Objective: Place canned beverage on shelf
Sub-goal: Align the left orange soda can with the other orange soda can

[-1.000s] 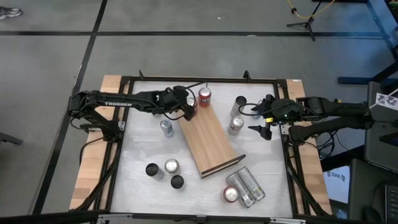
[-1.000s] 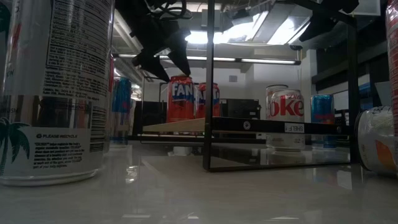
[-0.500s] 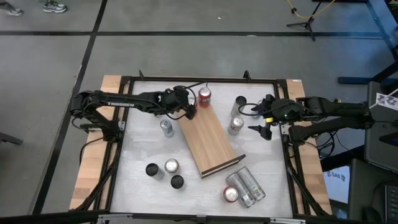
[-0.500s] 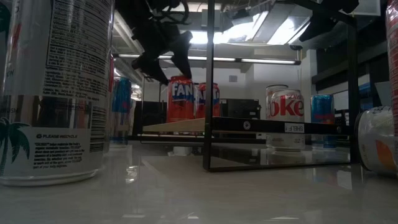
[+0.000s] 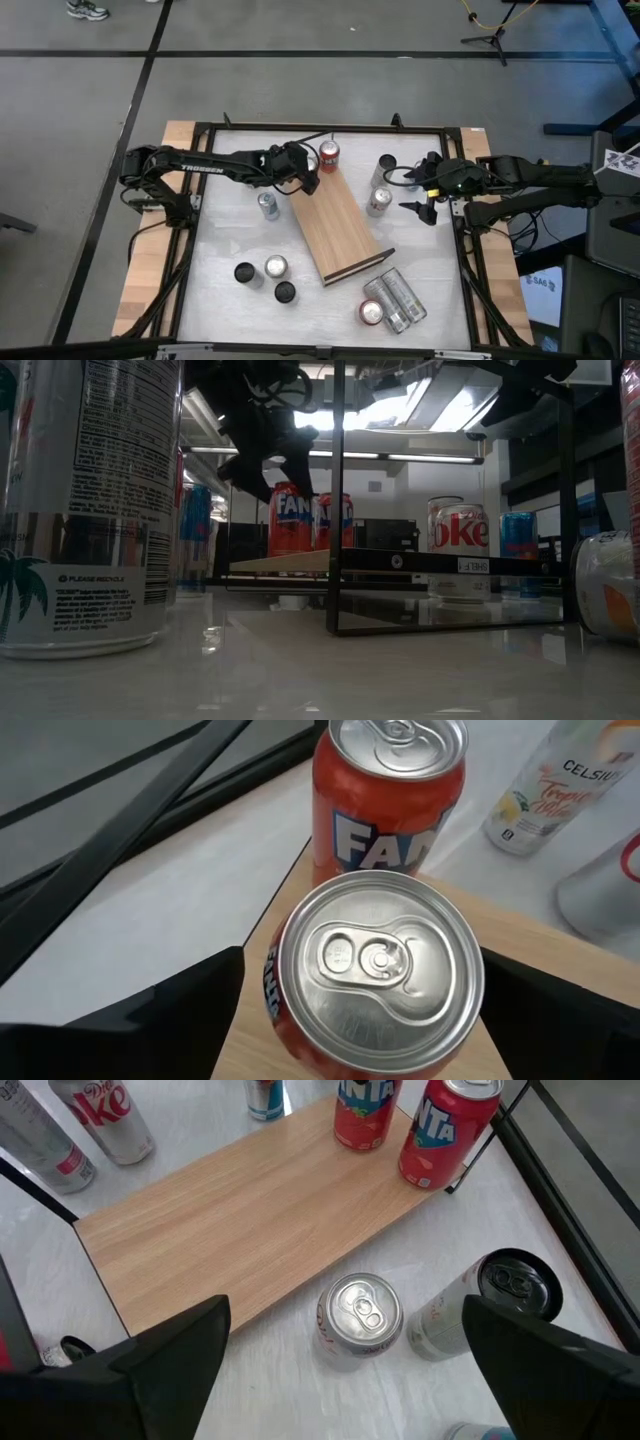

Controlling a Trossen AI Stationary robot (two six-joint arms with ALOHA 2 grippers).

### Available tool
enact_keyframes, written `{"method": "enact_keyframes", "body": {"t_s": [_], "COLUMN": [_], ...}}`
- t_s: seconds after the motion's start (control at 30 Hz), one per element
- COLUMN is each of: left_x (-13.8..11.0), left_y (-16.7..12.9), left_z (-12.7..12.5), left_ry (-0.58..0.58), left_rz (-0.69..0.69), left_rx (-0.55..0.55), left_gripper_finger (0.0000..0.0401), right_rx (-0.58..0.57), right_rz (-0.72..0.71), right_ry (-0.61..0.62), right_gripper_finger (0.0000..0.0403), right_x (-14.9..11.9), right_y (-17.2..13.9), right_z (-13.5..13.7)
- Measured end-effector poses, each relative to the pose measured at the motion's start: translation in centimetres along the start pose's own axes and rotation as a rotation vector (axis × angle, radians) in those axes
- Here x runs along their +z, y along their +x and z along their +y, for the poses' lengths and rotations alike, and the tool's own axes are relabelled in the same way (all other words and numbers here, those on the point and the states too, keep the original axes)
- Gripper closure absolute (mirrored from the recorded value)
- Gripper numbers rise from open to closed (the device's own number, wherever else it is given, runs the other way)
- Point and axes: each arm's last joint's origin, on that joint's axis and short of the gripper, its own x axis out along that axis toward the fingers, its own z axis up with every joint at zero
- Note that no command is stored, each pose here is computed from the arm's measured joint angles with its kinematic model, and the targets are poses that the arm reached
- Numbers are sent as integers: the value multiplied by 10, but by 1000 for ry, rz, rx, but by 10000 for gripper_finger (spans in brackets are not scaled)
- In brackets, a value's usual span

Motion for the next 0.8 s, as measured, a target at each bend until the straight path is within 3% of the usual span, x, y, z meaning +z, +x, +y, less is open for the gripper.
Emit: {"method": "enact_keyframes", "body": {"t_s": [0.43, 0.8], "left_x": [0, 2], "left_y": [0, 0], "left_z": [0, -2], "left_ry": [22, 103], "left_rz": [2, -16], "left_rx": [-8, -31], "left_gripper_finger": [114, 117], "right_rx": [0, 0], "right_rz": [0, 0], "right_ry": [-19, -19], "right_gripper_finger": [10, 10], "right_x": [0, 0], "right_y": [0, 0], "right_z": [0, 0]}}
